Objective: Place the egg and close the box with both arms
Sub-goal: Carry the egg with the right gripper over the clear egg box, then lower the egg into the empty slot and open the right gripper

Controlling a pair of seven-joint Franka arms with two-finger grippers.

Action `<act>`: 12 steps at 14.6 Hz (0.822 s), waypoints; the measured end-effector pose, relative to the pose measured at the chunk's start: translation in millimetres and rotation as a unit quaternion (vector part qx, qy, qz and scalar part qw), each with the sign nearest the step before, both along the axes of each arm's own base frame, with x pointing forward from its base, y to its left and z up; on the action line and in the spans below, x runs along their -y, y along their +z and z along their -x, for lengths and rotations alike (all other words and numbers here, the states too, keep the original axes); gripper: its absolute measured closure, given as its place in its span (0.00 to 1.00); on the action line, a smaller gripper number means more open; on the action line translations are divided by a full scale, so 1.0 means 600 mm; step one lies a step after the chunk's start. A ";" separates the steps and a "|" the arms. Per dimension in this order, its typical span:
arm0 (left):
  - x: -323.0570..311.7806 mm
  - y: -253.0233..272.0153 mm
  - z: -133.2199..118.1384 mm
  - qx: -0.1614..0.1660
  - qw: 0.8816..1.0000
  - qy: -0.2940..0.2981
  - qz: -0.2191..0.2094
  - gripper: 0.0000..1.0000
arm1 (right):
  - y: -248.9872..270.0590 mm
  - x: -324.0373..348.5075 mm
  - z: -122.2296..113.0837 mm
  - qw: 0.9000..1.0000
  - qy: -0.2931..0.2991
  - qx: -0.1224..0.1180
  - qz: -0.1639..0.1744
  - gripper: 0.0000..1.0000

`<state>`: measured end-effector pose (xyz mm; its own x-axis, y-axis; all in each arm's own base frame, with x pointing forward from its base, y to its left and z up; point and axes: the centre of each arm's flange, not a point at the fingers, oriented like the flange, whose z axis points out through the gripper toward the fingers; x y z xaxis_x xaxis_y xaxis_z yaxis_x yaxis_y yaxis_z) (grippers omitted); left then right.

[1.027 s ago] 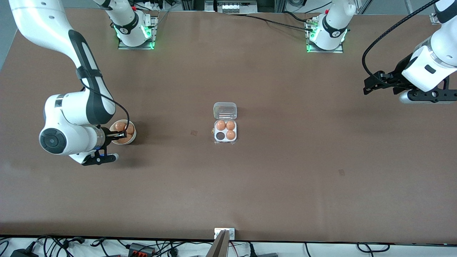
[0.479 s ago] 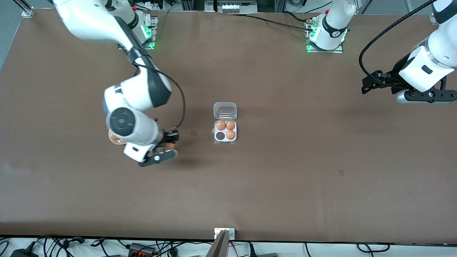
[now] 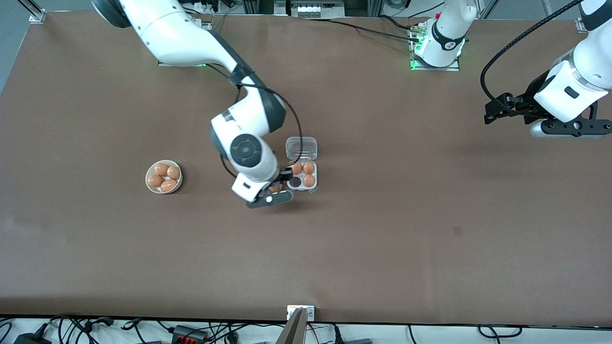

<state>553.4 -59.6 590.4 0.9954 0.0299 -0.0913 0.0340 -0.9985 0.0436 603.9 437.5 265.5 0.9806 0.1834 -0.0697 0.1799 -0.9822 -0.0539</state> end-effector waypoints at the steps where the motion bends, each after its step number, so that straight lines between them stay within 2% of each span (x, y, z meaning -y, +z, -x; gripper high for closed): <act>1: 0.000 0.000 0.000 0.000 1.000 0.000 0.000 0.00 | -0.005 -0.019 0.012 1.000 -0.009 0.001 -0.001 0.53; 5: 0.000 0.000 0.000 0.000 1.000 0.000 0.000 0.00 | -0.022 -0.063 0.041 1.000 -0.026 0.005 -0.003 0.53; 12: 0.000 0.000 0.000 0.000 1.000 0.000 0.000 0.00 | -0.056 -0.071 0.047 0.999 -0.041 -0.008 -0.012 0.53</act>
